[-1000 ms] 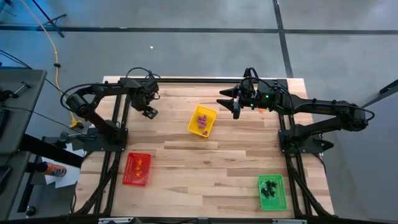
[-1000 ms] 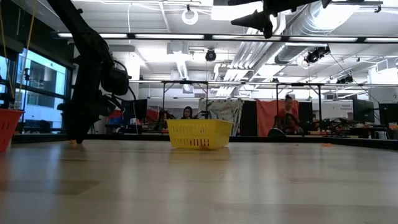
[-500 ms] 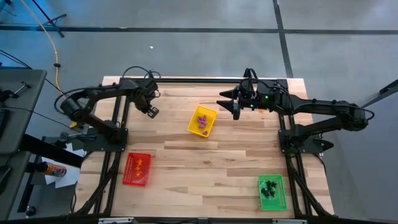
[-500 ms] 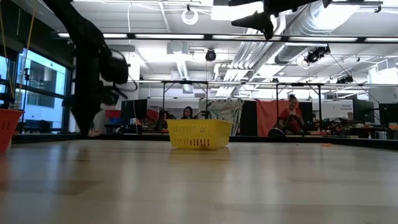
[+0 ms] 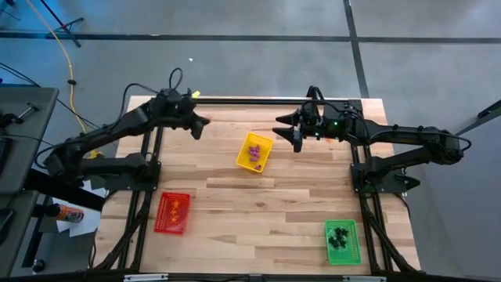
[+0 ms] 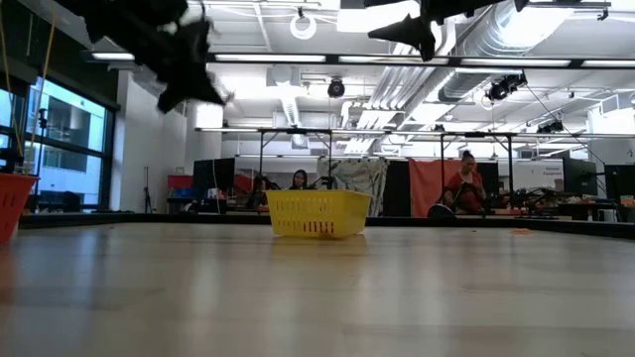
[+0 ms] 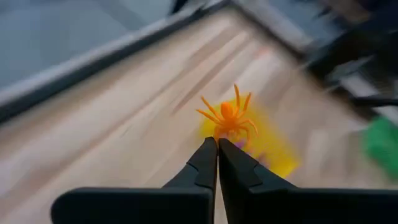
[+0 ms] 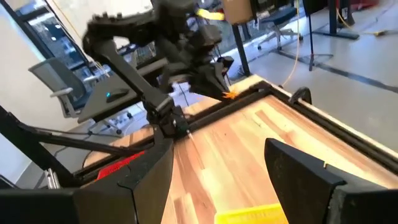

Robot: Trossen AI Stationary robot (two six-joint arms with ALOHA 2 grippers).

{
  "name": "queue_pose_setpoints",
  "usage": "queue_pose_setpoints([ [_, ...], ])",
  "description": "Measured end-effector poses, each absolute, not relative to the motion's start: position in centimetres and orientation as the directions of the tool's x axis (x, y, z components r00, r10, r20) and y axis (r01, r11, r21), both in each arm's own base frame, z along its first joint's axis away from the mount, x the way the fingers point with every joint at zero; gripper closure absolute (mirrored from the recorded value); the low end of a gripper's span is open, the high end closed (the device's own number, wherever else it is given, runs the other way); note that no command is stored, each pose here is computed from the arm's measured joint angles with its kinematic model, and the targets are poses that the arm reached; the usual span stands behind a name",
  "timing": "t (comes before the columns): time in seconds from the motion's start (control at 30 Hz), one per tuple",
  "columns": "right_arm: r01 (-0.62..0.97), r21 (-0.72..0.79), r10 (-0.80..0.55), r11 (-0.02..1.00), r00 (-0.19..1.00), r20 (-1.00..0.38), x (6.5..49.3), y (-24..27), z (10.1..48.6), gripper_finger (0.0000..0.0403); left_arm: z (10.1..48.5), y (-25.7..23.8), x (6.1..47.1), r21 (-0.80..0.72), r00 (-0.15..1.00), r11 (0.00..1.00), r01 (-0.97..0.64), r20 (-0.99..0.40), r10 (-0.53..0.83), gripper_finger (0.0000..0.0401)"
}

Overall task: Sort Halloween decoration
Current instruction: Put the left orange spider toy into the red bin

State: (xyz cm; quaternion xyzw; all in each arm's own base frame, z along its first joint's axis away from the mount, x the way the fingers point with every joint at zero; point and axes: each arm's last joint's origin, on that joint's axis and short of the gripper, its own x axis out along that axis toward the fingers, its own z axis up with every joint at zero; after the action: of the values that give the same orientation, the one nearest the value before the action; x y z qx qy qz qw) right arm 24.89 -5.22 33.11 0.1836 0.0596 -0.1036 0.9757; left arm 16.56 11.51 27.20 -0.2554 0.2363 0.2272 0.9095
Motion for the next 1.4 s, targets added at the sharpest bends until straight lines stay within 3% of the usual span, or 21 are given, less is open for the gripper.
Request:
queue_pose_setpoints([
  [0.23, 0.150, 0.288, -0.162, 0.946, 0.987, 0.019, 25.0, -5.2, 34.8, 0.0155, 31.1, 8.1, 19.2, -0.317, 0.967, 0.920, -0.231, -0.182, 0.180, 0.0401],
  [0.47, 0.024, 0.095, -0.033, 0.995, 0.995, 0.091, 25.1, -4.3, 35.5, 0.0155, 32.9, 4.8, 22.2, -0.155, 0.997, 0.988, 0.015, 0.079, -0.003, 0.0401],
  [1.3, -0.009, 0.064, 0.003, 0.998, 0.996, 0.087, 25.3, -3.4, 35.4, 0.0155, 31.7, 3.9, 24.3, -0.148, 0.996, 0.987, 0.068, 0.060, -0.060, 0.0401],
  [1.4, -0.009, 0.064, 0.003, 0.998, 0.996, 0.086, 25.3, -3.4, 35.4, 0.0155, 31.8, 3.3, 24.0, -0.198, 0.996, 0.976, 0.086, 0.000, -0.088, 0.0401],
])
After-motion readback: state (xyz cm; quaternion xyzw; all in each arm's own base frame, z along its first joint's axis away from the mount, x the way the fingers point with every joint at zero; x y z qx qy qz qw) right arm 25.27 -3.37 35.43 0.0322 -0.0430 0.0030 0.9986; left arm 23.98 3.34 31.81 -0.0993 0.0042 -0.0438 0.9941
